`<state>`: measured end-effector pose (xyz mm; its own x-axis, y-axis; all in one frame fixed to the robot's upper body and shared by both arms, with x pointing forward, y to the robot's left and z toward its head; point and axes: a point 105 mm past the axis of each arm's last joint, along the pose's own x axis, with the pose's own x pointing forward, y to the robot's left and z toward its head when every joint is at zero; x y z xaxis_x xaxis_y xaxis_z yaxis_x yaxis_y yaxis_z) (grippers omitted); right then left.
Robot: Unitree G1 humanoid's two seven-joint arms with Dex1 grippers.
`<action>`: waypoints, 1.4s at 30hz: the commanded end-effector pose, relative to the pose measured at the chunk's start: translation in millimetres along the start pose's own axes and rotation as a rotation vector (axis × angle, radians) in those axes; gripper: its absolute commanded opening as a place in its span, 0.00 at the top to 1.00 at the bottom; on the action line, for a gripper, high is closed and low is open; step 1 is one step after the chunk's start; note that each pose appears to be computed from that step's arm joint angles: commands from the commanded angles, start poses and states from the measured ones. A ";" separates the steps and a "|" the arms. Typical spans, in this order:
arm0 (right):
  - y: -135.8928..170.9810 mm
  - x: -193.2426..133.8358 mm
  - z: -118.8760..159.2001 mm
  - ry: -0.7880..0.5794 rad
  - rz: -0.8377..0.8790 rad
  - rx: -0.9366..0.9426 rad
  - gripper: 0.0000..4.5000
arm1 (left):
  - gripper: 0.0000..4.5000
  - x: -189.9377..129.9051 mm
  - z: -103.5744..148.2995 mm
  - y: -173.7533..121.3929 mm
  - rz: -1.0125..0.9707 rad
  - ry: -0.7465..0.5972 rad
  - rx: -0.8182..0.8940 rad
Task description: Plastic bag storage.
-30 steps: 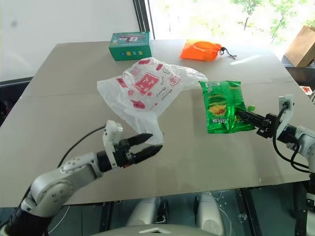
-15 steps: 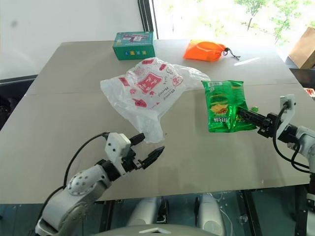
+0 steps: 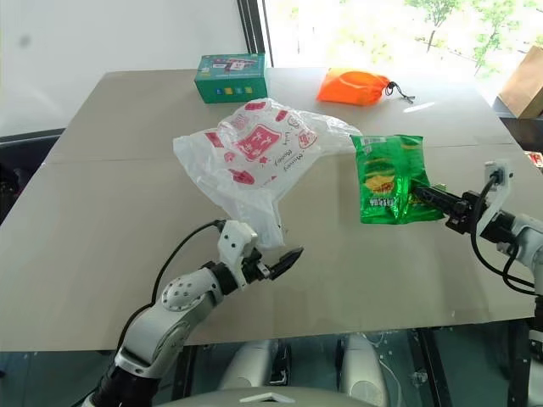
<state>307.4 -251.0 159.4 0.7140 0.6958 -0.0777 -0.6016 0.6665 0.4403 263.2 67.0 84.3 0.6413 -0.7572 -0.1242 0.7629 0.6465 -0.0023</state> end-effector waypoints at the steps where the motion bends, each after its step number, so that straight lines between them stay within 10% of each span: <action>1: 8.0 -8.4 10.4 -0.011 0.026 -0.030 1.00 | 0.09 2.9 12.4 -1.2 -0.048 -0.055 0.028; 11: 38.9 14.5 -31.6 0.132 0.197 0.039 1.00 | 0.99 -20.7 16.7 19.2 0.053 -0.077 0.037; 22: 68.3 86.6 -66.8 0.212 0.412 0.049 1.00 | 0.99 -51.5 56.2 15.8 0.152 -0.237 0.095; 42: 88.9 221.3 -26.9 -0.003 0.319 0.032 1.00 | 0.99 -52.3 35.4 -6.0 0.016 -0.168 0.080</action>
<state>385.6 -38.4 143.7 0.4106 0.9107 0.0452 -0.7987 0.3353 0.4997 228.6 101.2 117.4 0.6697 -0.7426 0.0080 0.7412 0.6690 0.0549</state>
